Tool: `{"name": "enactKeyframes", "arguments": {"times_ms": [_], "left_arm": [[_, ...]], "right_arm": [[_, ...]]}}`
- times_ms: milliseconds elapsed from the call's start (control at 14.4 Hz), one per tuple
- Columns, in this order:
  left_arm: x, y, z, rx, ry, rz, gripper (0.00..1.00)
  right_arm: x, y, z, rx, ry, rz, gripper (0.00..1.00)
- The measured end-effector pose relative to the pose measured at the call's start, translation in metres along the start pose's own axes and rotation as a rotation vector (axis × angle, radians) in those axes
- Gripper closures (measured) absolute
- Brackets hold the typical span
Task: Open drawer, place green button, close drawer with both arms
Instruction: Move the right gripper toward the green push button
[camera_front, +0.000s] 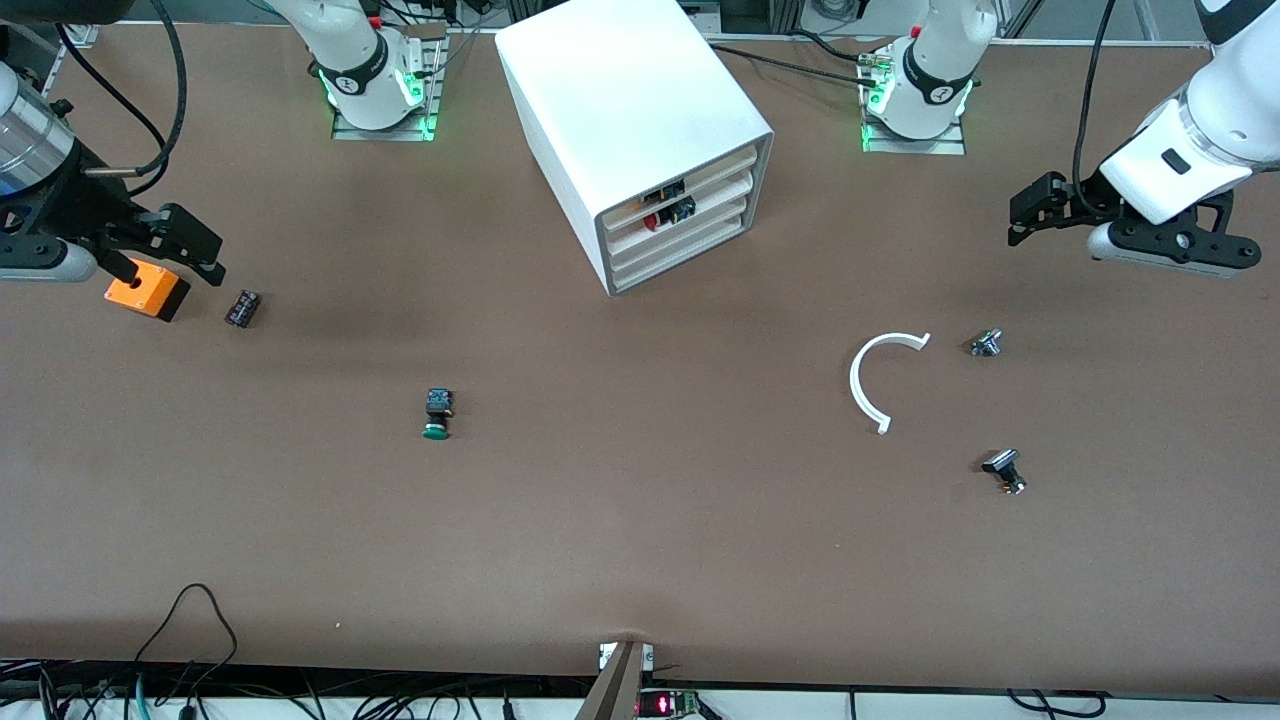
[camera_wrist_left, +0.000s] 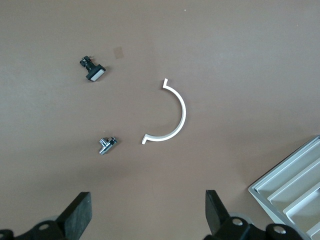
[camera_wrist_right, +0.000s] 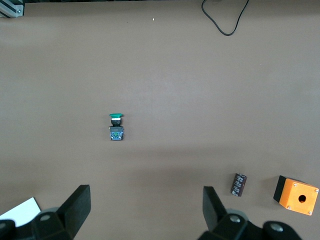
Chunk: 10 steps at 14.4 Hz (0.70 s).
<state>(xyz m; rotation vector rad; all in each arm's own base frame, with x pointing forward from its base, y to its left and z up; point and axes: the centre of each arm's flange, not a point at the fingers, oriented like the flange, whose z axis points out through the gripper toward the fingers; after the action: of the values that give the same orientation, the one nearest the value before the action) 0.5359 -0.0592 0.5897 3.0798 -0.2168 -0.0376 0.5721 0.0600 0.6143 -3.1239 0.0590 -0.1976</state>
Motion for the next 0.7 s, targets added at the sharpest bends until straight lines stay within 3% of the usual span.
{"name": "enactKeyframes", "arguments": {"times_ms": [488,697], "left_arm": [[0.001,-0.013,-0.002,-0.001,0.005,-0.026,0.00],[0.002,-0.015,0.000,-0.002,0.000,-0.029,0.00]], "right_arm": [[-0.002,0.001,-0.008,-0.006,-0.022,0.008,0.00],[-0.001,0.002,0.008,-0.011,-0.076,0.008,0.00]]}}
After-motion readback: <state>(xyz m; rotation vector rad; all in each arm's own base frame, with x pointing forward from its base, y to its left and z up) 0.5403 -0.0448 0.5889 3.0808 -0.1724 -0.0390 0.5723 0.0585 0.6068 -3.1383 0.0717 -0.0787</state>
